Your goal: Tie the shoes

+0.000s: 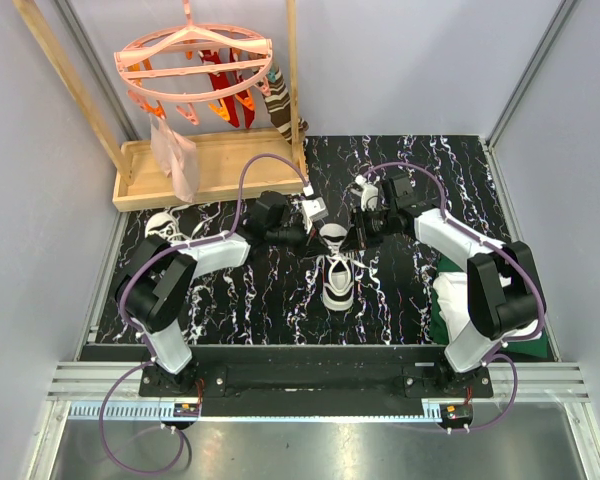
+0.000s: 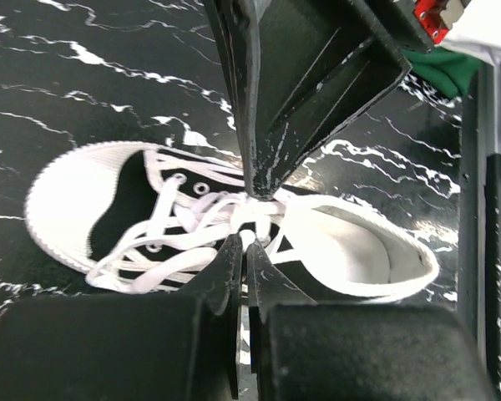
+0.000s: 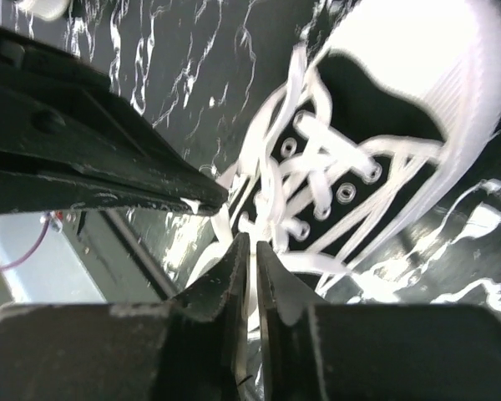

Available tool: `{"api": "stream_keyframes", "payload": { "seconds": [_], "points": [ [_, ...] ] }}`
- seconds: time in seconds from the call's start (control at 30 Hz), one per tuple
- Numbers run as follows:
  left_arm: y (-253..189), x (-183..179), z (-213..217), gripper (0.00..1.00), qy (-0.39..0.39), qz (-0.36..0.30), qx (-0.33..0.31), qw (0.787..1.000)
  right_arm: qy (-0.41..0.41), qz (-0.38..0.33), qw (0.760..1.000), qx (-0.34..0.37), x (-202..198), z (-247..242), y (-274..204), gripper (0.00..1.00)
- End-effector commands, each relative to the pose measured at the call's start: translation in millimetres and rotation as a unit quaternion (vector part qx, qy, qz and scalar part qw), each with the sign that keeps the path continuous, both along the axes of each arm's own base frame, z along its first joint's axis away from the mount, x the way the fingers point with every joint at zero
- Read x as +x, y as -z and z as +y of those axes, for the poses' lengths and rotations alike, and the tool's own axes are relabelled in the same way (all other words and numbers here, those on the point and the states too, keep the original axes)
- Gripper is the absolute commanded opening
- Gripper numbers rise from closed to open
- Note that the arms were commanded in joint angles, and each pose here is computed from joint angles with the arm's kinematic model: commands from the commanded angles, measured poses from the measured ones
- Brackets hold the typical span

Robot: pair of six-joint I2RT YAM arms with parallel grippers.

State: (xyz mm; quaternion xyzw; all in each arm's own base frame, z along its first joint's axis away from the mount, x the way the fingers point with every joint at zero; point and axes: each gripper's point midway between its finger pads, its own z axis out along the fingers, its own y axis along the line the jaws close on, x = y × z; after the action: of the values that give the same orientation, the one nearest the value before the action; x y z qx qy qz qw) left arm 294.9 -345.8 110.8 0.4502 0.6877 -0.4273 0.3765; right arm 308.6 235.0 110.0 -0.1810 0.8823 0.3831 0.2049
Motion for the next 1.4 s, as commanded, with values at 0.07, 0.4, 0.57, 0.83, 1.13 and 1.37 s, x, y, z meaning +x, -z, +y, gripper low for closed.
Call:
{"api": "stream_keyframes", "payload": {
  "seconds": [0.07,0.4,0.57,0.83,1.13,1.37],
  "points": [
    [-30,-6,-8,0.02,0.037,-0.029,-0.037,0.998,-0.030,0.002,1.000,0.002,-11,-2,-14,0.30],
    [-32,1,-12,0.02,0.031,-0.026,-0.045,0.998,-0.043,-0.022,0.998,-0.035,-7,-26,2,0.58],
    [-30,4,-11,0.02,0.031,-0.023,-0.046,0.998,-0.063,-0.006,0.997,-0.040,-7,-33,17,0.66],
    [-29,4,-12,0.02,0.032,-0.019,-0.046,0.998,-0.074,0.028,0.997,-0.007,-2,-22,25,0.74],
    [-24,8,-12,0.02,0.031,-0.015,-0.038,0.999,-0.095,0.054,0.993,0.034,-21,-19,13,0.19],
    [-14,10,-8,0.02,0.026,-0.011,-0.013,1.000,-0.129,0.076,0.984,0.099,-41,-9,-15,0.02]
  ]
}}
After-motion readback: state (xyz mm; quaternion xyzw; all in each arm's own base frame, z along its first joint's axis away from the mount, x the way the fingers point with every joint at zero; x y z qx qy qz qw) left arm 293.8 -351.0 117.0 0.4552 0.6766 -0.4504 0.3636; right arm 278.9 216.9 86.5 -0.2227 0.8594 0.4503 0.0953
